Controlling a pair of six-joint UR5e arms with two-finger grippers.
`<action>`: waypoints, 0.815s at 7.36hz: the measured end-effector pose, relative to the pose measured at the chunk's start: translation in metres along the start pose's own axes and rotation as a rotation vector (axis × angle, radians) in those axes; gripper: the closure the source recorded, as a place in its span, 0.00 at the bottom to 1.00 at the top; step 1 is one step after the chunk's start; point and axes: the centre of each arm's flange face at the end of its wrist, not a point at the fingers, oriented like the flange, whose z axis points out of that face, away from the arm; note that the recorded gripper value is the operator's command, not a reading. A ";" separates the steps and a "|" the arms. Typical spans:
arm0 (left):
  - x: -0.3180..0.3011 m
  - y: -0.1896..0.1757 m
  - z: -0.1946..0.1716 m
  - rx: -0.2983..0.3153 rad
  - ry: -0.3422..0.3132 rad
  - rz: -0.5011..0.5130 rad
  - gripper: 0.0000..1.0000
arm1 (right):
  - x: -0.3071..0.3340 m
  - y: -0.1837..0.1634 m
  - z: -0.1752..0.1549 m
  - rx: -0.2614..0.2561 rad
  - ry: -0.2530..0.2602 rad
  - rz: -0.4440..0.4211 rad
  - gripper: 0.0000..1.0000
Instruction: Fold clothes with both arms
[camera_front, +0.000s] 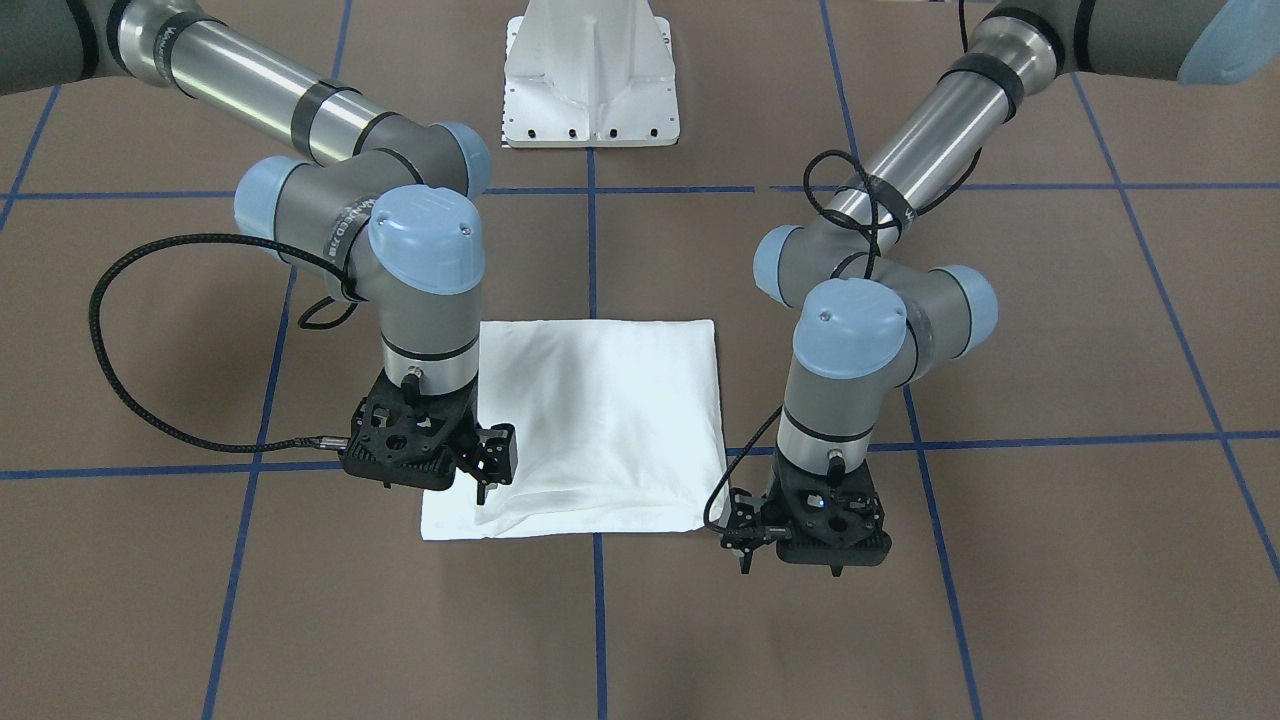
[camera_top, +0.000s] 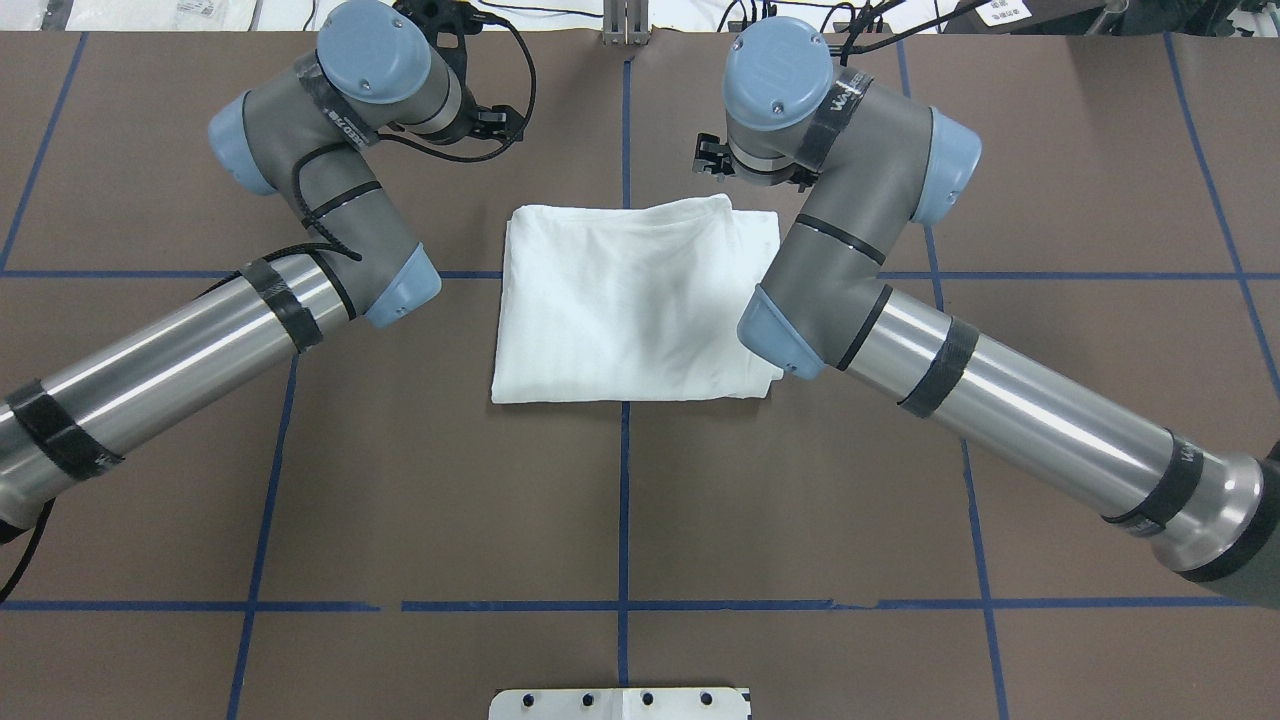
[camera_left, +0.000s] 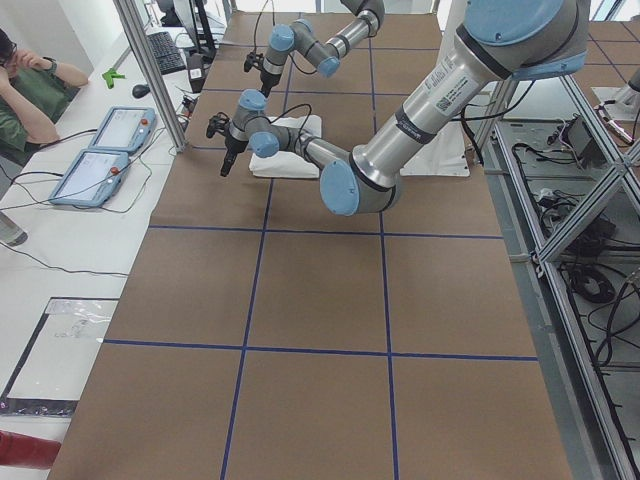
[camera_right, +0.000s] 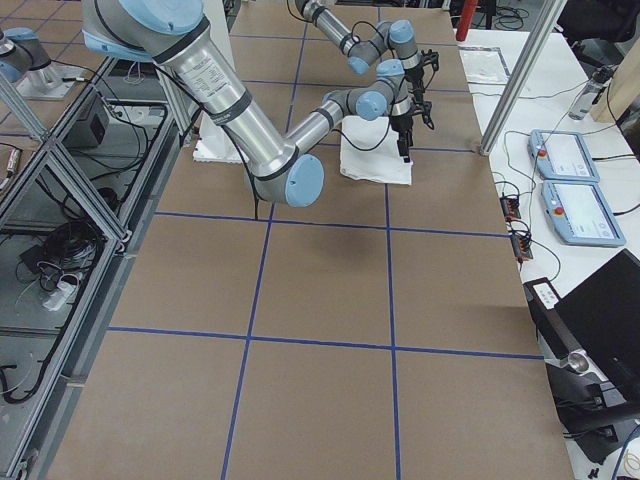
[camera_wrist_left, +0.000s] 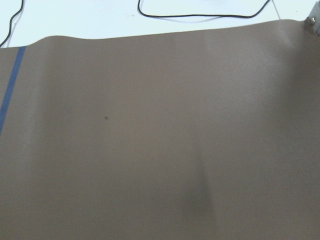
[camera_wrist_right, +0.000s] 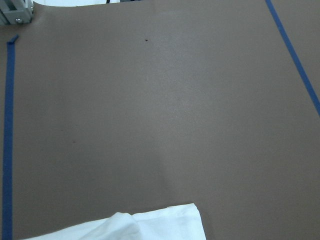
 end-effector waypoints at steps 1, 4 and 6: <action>-0.005 0.008 -0.035 -0.027 0.020 0.041 0.00 | 0.024 -0.007 -0.006 -0.033 -0.017 -0.040 0.00; -0.076 0.031 -0.153 -0.087 0.001 0.244 0.00 | 0.140 -0.023 -0.063 -0.121 -0.014 -0.228 0.00; -0.183 0.032 -0.202 -0.129 -0.022 0.388 0.00 | 0.263 -0.031 -0.089 -0.181 -0.010 -0.355 0.00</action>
